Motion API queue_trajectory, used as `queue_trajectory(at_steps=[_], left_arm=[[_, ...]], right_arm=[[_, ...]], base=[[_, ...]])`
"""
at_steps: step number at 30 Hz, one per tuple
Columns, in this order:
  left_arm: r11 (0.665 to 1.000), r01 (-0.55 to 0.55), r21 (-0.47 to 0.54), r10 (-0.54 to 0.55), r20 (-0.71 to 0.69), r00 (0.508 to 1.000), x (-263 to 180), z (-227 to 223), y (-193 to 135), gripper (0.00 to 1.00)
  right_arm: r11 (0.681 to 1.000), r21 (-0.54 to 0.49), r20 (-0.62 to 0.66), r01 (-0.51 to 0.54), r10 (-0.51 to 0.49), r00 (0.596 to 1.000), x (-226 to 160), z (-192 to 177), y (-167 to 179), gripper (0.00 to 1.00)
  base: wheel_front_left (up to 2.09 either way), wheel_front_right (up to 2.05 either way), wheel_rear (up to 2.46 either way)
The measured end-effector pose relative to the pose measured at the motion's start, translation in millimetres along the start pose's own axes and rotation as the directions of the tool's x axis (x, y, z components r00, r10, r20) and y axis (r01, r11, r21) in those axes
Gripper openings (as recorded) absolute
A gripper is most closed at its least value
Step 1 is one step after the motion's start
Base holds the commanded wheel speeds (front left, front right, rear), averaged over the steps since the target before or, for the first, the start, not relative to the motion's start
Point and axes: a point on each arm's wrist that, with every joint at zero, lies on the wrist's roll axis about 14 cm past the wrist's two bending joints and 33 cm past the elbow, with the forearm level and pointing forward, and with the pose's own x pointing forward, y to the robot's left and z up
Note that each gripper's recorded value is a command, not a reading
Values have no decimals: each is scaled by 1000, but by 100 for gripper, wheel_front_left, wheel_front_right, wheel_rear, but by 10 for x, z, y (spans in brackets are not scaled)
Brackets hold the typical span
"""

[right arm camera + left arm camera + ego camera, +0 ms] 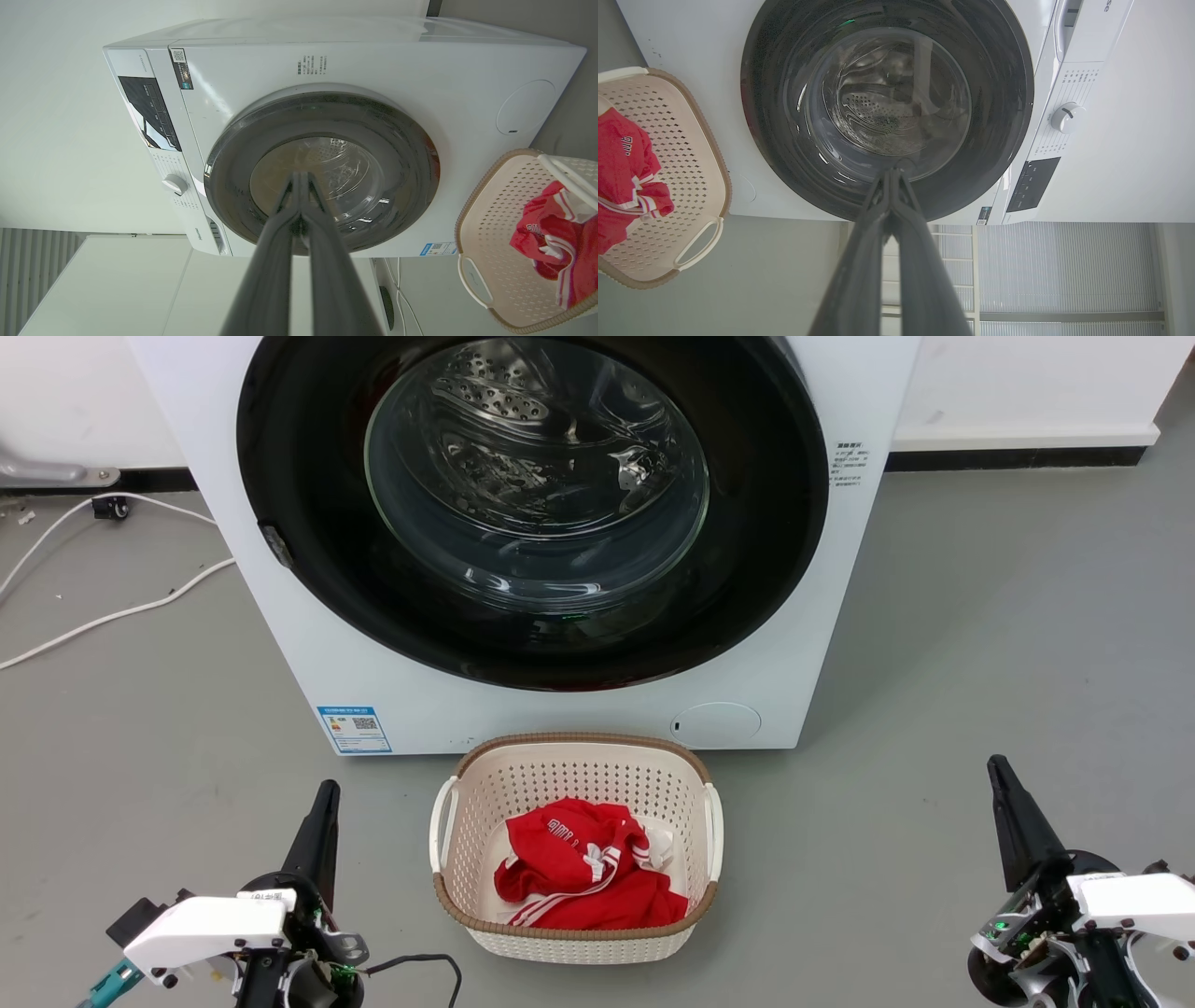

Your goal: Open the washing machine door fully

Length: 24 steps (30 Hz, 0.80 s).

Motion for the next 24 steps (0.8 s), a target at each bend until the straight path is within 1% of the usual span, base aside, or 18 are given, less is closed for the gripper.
queue_trajectory(at_steps=[1,2,3,4,5,7,15,18,24], left_arm=[[1000,0,0,0,0,1000,0,1,0,0],[1000,-1,0,1,0,1000,-1,0,3,100],[1000,-11,-2,11,1,1000,-12,-3,37,100],[1000,-27,-4,27,1,1000,-32,-7,90,0],[999,-42,-6,42,1,999,-55,-15,140,100],[999,-48,-6,48,2,999,-66,-30,162,100],[999,-27,25,27,9,1000,-47,-74,92,100],[998,-13,57,12,19,1000,-39,-60,43,100],[985,16,169,-21,28,999,-12,-53,-68,100]], right_arm=[[1000,0,0,0,0,1000,0,0,0,0],[1000,1,0,1,-1,1000,-1,0,-3,100],[1000,2,0,12,-12,1000,-15,-2,-39,100],[1000,4,1,28,-28,1000,-37,-3,-93,0],[999,6,2,41,-41,999,-62,-6,-140,100],[999,6,7,49,-49,999,-82,-6,-168,100],[1000,-12,23,22,-22,1000,-60,-28,-81,100],[999,-50,29,17,-15,999,-57,-24,-59,100],[987,-162,34,-2,8,999,-56,-29,15,100]], base=[[0,0,0],[0,0,0],[0,0,0],[0,0,0],[0,0,0],[0,0,0],[0,0,0],[0,0,0],[0,0,0]])
